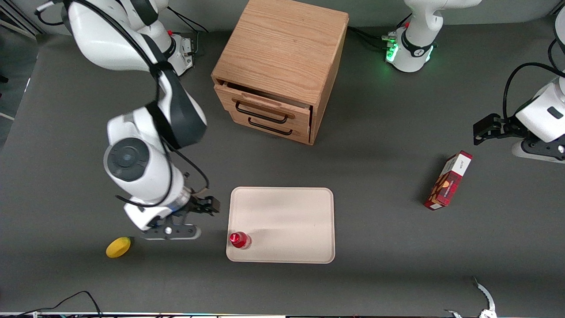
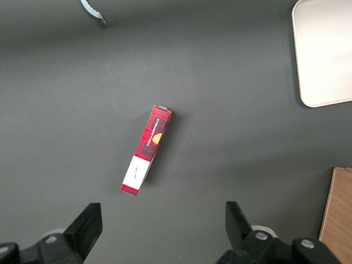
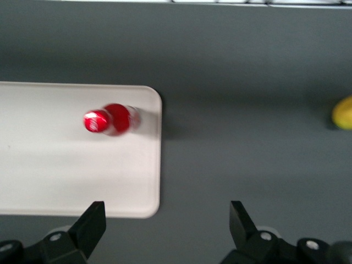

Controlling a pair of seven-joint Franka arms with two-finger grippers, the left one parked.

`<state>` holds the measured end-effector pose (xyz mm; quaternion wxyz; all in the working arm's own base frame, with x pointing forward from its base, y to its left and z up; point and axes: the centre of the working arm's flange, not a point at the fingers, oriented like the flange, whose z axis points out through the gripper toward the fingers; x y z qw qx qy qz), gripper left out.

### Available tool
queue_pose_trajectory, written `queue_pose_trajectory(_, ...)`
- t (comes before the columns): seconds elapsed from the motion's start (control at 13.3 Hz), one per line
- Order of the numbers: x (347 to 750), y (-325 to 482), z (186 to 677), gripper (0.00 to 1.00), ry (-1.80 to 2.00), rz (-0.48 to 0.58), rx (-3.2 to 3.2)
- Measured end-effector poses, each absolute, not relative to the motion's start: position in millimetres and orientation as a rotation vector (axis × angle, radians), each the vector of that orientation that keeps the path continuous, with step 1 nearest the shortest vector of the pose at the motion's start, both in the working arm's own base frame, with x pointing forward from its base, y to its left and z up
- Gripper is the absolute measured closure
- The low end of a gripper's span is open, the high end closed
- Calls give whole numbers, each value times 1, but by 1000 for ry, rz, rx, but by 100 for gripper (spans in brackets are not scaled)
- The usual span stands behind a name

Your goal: Place coke bottle on tray

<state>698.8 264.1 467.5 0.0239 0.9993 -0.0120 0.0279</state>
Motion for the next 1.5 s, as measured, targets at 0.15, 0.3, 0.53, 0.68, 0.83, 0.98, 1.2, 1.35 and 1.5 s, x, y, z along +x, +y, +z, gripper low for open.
queue_pose_trajectory(0.15,686,236,501,0,-87,25,3074)
queue_pose_trajectory(0.3,674,210,528,0,-131,-17,3061)
queue_pose_trajectory(0.53,672,170,544,1,-108,-43,3058)
queue_pose_trajectory(0.68,677,143,540,3,-111,-63,3056)
queue_pose_trajectory(0.83,681,124,534,3,-135,-83,3052)
queue_pose_trajectory(0.98,683,109,534,3,-166,-87,3051)
queue_pose_trajectory(1.2,678,100,546,3,-187,-85,3051)
queue_pose_trajectory(1.35,663,91,573,3,-208,-109,3047)
queue_pose_trajectory(1.5,647,65,603,4,-246,-116,3076)
